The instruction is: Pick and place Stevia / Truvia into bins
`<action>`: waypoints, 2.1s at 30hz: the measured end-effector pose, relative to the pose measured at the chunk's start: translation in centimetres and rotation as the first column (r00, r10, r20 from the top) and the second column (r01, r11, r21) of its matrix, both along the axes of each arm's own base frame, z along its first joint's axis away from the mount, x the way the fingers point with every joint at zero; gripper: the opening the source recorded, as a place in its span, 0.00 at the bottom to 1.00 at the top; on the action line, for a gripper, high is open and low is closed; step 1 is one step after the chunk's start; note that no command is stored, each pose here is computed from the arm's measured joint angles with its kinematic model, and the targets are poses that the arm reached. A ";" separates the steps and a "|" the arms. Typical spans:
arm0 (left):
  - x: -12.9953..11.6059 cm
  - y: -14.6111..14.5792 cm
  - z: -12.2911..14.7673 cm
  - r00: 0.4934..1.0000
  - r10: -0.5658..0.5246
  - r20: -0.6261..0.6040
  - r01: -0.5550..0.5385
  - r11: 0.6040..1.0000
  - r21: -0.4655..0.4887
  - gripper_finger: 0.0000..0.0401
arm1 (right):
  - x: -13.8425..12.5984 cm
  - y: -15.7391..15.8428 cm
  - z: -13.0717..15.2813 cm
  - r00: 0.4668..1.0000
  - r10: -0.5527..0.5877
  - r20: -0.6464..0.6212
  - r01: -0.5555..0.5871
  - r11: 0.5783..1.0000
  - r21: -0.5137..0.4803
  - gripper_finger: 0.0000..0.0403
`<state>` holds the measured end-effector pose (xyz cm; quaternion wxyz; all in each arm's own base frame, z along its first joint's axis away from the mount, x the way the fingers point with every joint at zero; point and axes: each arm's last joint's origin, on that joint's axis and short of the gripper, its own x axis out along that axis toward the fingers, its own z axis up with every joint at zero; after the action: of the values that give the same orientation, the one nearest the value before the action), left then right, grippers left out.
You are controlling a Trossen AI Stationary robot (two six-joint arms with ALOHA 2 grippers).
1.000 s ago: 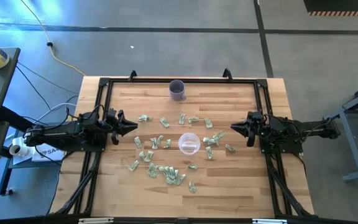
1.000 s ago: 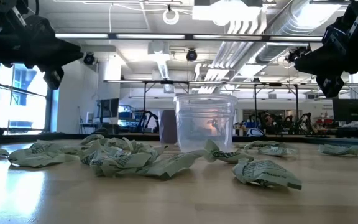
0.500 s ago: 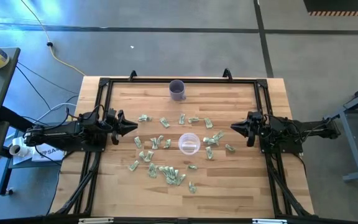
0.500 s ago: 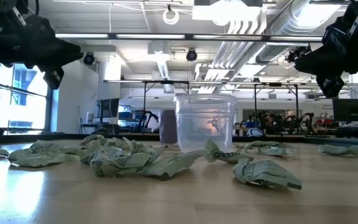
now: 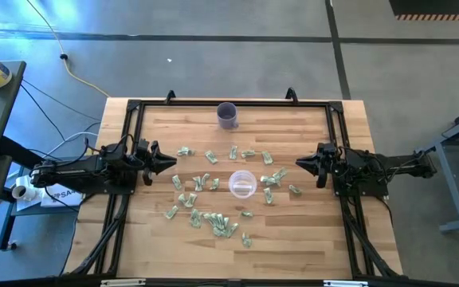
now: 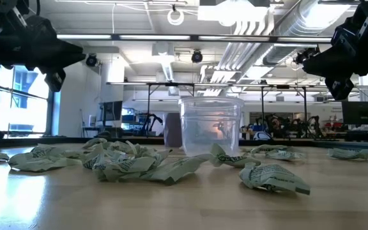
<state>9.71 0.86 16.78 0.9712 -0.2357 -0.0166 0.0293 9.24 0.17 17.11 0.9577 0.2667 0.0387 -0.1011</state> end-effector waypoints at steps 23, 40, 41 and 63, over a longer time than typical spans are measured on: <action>0.0 0.0 0.0 1.000 0.000 0.000 0.000 1.000 0.000 0.24 | 0.0 0.0 0.0 1.000 0.000 0.000 0.000 1.000 0.000 0.12; 0.0 0.0 0.0 1.000 0.000 0.000 0.000 1.000 0.000 0.24 | -0.1 -0.4 0.1 0.992 -0.123 -0.007 0.120 0.981 -0.151 0.12; 0.0 0.0 0.0 1.000 0.000 0.000 0.000 1.000 0.000 0.24 | -0.1 -0.4 0.1 0.991 -0.132 -0.007 0.129 0.980 -0.154 0.12; 0.0 0.0 0.0 1.000 0.000 0.000 0.000 1.000 0.000 0.24 | -0.8 -1.1 4.5 0.787 -0.409 0.462 0.227 0.888 0.399 0.13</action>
<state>9.71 0.85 16.78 0.9712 -0.2357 -0.0166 0.0292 8.39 -0.89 21.57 0.8416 0.4393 -0.2595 -0.1772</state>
